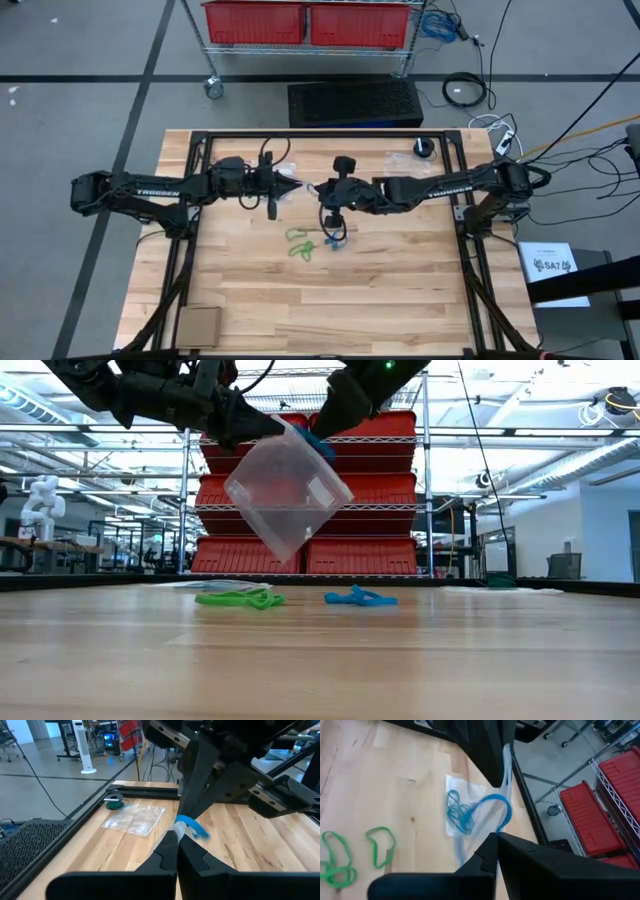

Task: Sort rubber bands
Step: Put the blue rubber band into the middle zip lock bag

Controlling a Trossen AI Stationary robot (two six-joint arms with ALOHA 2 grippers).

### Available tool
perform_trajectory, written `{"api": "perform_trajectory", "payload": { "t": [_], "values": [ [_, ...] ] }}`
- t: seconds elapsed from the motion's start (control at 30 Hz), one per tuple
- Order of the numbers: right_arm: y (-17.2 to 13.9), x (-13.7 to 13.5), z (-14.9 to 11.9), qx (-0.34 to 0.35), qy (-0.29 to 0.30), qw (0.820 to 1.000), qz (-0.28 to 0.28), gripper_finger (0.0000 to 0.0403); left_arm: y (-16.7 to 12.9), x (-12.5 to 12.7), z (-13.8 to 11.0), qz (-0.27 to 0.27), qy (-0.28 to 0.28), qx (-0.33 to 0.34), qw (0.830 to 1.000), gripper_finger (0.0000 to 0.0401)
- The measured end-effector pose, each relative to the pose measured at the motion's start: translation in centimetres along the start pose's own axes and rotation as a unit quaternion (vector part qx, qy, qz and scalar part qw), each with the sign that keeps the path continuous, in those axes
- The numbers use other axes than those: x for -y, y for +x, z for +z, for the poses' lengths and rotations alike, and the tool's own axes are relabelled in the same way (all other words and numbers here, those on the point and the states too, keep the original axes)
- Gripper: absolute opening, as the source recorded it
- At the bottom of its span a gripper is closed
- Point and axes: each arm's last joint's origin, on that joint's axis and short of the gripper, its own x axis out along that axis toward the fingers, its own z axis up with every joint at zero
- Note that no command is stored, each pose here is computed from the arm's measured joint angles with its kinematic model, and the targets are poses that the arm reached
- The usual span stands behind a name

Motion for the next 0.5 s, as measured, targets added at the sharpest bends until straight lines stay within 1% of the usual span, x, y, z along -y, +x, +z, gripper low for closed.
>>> {"api": "perform_trajectory", "payload": {
  "t": [0.07,0.23,0.3,0.4,0.5],
  "values": [
    [-0.3,0.3,0.2,0.0,0.007,1.0,-0.024,0.0,0.0,0.0,0.0,0.0,0.0,-0.002,1.0,0.0],
    [-1.5,0.9,0.5,-0.014,-0.008,0.99,-0.137,0.0,0.0,0.0,-0.1,0.0,-0.001,-0.004,1.0,0.0],
    [-1.9,0.8,0.7,-0.018,-0.018,0.985,-0.169,0.0,0.0,0.0,-0.1,0.0,-0.001,-0.005,1.0,0.0],
    [-2.2,0.3,1.0,-0.016,-0.03,0.982,-0.185,0.0,0.0,0.0,-0.1,0.0,-0.002,-0.003,1.0,0.0],
    [-2.5,-0.1,1.3,-0.004,-0.029,0.983,-0.184,0.0,0.0,0.0,0.0,0.001,-0.014,0.001,1.0,0.0]
  ]
}}
